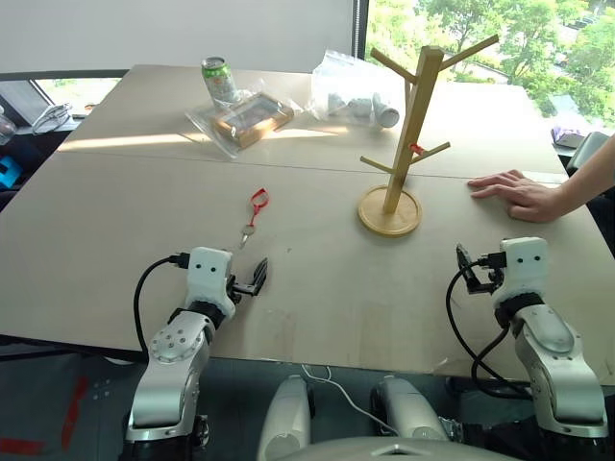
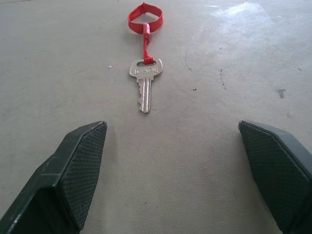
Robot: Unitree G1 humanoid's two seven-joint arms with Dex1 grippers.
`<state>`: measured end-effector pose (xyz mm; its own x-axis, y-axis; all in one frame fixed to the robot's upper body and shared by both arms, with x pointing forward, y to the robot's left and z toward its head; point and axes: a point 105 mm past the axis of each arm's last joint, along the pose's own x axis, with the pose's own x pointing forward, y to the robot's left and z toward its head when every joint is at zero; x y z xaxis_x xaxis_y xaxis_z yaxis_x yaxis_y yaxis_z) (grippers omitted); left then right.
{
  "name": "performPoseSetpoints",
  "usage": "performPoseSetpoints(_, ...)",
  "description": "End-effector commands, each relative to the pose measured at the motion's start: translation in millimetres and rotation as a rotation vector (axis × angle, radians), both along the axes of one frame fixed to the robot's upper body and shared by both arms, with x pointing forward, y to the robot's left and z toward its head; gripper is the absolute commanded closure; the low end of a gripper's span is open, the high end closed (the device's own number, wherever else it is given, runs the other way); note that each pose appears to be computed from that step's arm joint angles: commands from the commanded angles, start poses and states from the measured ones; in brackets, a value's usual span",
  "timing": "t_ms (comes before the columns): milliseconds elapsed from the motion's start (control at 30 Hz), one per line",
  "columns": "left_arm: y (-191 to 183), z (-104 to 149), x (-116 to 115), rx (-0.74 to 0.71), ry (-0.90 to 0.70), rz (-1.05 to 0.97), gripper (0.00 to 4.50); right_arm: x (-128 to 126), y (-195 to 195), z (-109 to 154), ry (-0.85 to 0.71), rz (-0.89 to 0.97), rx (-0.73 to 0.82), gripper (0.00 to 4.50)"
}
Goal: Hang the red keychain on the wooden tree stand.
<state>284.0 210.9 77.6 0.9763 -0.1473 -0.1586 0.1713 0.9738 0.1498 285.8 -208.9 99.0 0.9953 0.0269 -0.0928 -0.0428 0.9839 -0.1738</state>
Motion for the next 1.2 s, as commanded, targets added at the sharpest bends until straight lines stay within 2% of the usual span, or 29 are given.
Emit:
performPoseSetpoints(33, -1.2, 21.4, 2.6, -0.001, -0.030, -0.003, 0.04, 0.5, 5.4, 21.6, -0.065, 0.049, -0.010, 0.00)
performPoseSetpoints(67, 3.6, 36.8, 6.4, -0.002, -0.053, 0.020, 0.04, 2.5, 11.5, 25.9, -0.065, 0.105, -0.002, 0.00)
performPoseSetpoints(133, 7.4, 62.3, 24.0, -0.029, -0.083, 0.070, 0.04, 5.6, 39.1, 38.5, -0.050, 0.346, 0.023, 0.00)
performPoseSetpoints(200, 6.8, 72.1, 38.1, -0.053, -0.080, 0.100, 0.04, 4.8, 56.4, 47.0, -0.034, 0.512, 0.019, 0.00)
performPoseSetpoints(367, -1.8, 81.5, 68.3, -0.095, -0.041, 0.121, 0.04, 2.9, 78.1, 68.5, 0.004, 0.821, -0.016, 0.00)
performPoseSetpoints(500, -8.1, 71.2, 84.5, -0.071, 0.020, 0.110, 0.04, 6.7, 94.9, 93.5, 0.013, 1.017, -0.047, 0.00)
performPoseSetpoints(767, -15.1, 55.6, 86.1, -0.061, 0.102, 0.094, 0.04, 0.0, 109.9, 105.2, 0.030, 1.149, -0.055, 0.00)
performPoseSetpoints(1200, -19.3, 41.9, 97.4, -0.029, 0.142, 0.054, 0.04, 0.5, 107.0, 108.9, 0.023, 1.125, -0.067, 0.00)
